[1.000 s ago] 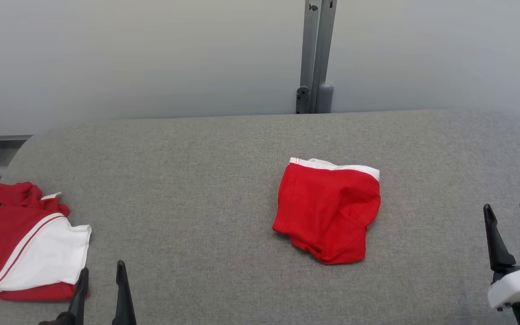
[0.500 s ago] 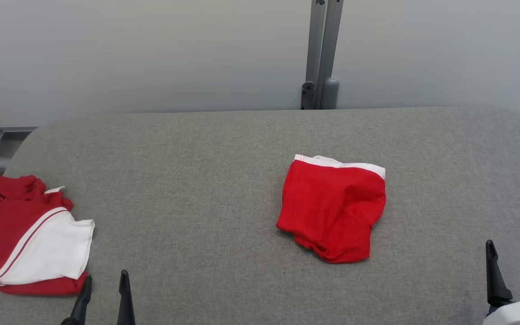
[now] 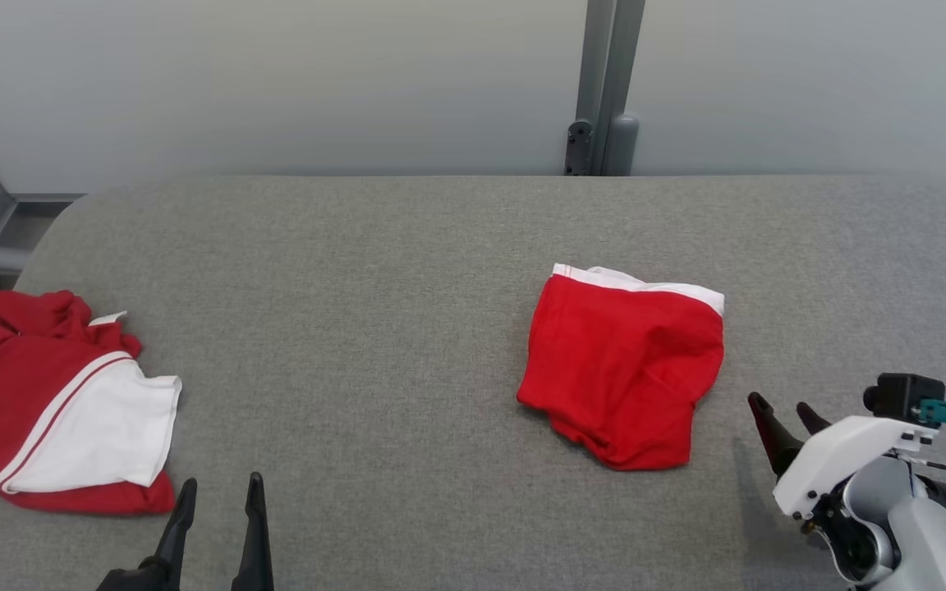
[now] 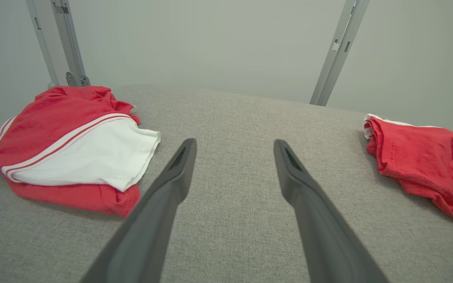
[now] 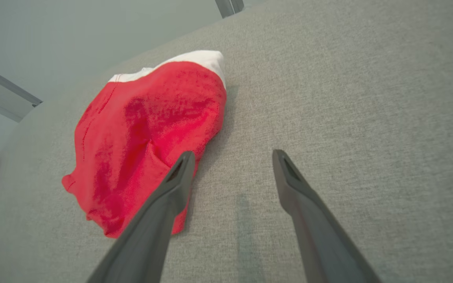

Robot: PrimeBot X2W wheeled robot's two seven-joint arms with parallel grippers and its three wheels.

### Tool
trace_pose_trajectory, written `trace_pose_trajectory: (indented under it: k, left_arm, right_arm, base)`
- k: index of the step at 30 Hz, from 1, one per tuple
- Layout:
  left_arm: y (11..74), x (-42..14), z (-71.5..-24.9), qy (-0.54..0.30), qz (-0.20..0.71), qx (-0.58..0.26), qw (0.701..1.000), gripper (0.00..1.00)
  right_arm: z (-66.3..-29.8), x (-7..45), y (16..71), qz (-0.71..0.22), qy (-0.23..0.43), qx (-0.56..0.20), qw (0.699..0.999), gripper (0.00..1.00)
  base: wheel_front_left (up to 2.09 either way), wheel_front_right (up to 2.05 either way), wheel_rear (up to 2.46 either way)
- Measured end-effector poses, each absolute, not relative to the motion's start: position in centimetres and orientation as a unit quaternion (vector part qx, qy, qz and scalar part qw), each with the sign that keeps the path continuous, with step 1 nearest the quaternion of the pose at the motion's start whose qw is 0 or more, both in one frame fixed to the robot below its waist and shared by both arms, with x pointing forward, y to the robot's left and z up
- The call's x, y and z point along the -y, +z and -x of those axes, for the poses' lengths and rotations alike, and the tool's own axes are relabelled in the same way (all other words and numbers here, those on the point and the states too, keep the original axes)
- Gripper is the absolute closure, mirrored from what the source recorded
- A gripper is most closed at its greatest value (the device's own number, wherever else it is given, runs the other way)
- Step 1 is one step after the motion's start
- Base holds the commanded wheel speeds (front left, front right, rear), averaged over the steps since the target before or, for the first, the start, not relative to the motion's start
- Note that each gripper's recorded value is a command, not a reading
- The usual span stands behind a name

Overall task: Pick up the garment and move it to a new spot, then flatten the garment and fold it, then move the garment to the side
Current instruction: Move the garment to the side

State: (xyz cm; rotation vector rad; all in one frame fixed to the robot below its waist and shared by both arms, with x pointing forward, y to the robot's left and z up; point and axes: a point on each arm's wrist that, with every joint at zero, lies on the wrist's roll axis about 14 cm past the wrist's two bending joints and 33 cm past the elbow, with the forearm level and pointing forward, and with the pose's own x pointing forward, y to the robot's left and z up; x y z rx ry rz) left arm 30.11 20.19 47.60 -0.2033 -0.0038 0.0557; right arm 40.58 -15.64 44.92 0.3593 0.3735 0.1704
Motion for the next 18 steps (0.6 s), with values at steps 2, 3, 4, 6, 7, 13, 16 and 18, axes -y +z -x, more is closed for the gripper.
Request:
trace_pose_trajectory:
  k: [2,3,4,6,7,13,16,18]
  left_arm:
    - [47.5,-20.1,-30.1,0.028,0.103,0.000,0.994,0.00]
    - [47.6,-20.2,-30.1,0.030,0.102,0.001,0.994,0.00]
    - [47.7,-20.3,-30.2,0.031,0.102,0.003,0.994,0.00]
    - [47.9,-20.4,-30.6,0.033,0.101,0.006,0.994,0.00]
    - [48.0,-20.5,-30.7,0.035,0.101,0.007,0.994,0.00]
    - [47.4,-21.3,-30.8,0.052,0.098,-0.005,0.994,0.00]
    - [46.8,-21.3,-30.9,0.056,0.099,-0.015,0.993,0.00]
    - [46.7,-21.4,-31.2,0.059,0.099,-0.018,0.993,0.00]
  right_arm:
    - [-41.2,14.5,43.8,-0.192,0.087,-0.223,0.952,0.00]
    - [-41.5,13.7,43.3,-0.190,0.092,-0.237,0.948,0.00]
    - [-41.7,13.1,42.8,-0.194,0.094,-0.252,0.943,0.00]
    - [-42.2,11.5,42.0,-0.215,0.100,-0.273,0.932,0.00]
    - [-42.5,10.8,41.7,-0.222,0.103,-0.281,0.928,0.00]
    - [-44.5,8.5,40.6,-0.263,0.102,-0.296,0.913,0.00]
    - [-45.4,7.6,40.3,-0.273,0.105,-0.296,0.910,1.00]
    - [-45.9,7.2,40.1,-0.278,0.109,-0.301,0.906,1.00]
  base:
    - [0.00,0.00,0.00]
    - [0.00,0.00,0.00]
    - [0.00,0.00,0.00]
    - [0.00,0.00,0.00]
    - [0.00,0.00,0.00]
    - [0.00,0.00,0.00]
    - [0.00,0.00,0.00]
    - [0.00,0.00,0.00]
